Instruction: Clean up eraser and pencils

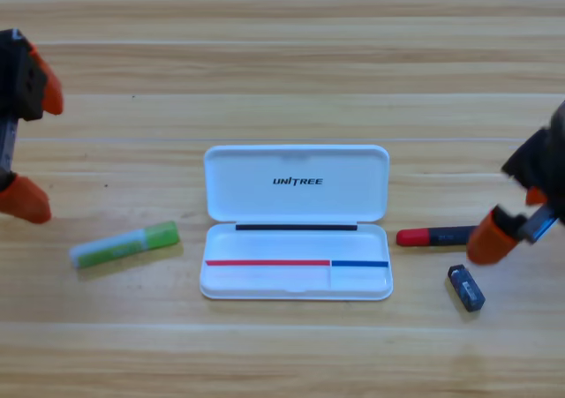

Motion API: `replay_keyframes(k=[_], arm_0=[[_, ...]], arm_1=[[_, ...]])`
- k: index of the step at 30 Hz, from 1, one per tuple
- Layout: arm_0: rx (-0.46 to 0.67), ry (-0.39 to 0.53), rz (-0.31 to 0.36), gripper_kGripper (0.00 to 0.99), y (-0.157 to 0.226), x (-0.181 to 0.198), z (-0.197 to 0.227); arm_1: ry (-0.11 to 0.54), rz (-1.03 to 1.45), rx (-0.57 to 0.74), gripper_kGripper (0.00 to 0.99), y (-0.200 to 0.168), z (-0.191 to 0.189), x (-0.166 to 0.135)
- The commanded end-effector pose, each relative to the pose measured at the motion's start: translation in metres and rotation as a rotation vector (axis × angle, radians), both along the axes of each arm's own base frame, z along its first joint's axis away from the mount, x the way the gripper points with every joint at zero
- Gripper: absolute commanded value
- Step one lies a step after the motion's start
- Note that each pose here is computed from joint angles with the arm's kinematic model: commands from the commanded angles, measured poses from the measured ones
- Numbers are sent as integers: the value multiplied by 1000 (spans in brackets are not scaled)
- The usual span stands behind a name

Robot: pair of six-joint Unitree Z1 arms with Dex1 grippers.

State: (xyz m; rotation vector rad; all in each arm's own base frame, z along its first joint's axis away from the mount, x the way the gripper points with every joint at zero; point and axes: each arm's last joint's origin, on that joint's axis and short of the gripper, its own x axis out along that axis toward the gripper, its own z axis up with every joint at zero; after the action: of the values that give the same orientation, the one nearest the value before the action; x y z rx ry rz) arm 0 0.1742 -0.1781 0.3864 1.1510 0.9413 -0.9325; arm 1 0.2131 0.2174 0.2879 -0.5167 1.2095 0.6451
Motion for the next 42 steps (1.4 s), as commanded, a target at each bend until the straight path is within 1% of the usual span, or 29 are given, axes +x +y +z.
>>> replay_keyframes(k=[1, 4, 6, 11, 13, 15, 21, 25, 28, 31, 32, 33, 36, 37, 42], arm_0=[[84, 123, 136, 990, 11, 51, -39], [74, 171, 188, 989, 14, 72, -49], [73, 188, 234, 989, 16, 86, -54], [59, 220, 305, 990, 18, 104, -64], [53, 236, 310, 990, 17, 105, -67], [51, 243, 310, 990, 17, 105, -70], [24, 277, 291, 990, 15, 102, -74], [32, 285, 286, 990, 15, 102, -81], [29, 281, 286, 990, 13, 106, -85], [18, 266, 286, 990, 9, 112, -88], [16, 258, 288, 990, 8, 115, -90], [15, 253, 290, 990, 7, 117, -91], [12, 248, 293, 990, 4, 122, -98], [12, 248, 293, 990, 3, 124, -101], [21, 246, 301, 990, -2, 134, -123]], arm_1=[[153, -100, -74, 980, 18, -45, 25], [202, -195, -92, 983, 23, -63, 32], [219, -230, -105, 977, 28, -72, 38], [225, -286, -148, 950, 34, -92, 51], [234, -302, -156, 946, 34, -97, 54], [238, -314, -158, 922, 34, -99, 56], [254, -354, -180, 922, 32, -110, 62], [264, -362, -192, 920, 33, -117, 64], [271, -362, -202, 877, 35, -122, 65], [279, -361, -209, 784, 36, -127, 66], [284, -360, -209, 726, 36, -128, 65], [291, -360, -210, 604, 35, -129, 65], [297, -360, -215, 87, 34, -130, 63], [296, -360, -217, 0, 34, -130, 63], [316, -372, -237, 0, 27, -129, 61]])
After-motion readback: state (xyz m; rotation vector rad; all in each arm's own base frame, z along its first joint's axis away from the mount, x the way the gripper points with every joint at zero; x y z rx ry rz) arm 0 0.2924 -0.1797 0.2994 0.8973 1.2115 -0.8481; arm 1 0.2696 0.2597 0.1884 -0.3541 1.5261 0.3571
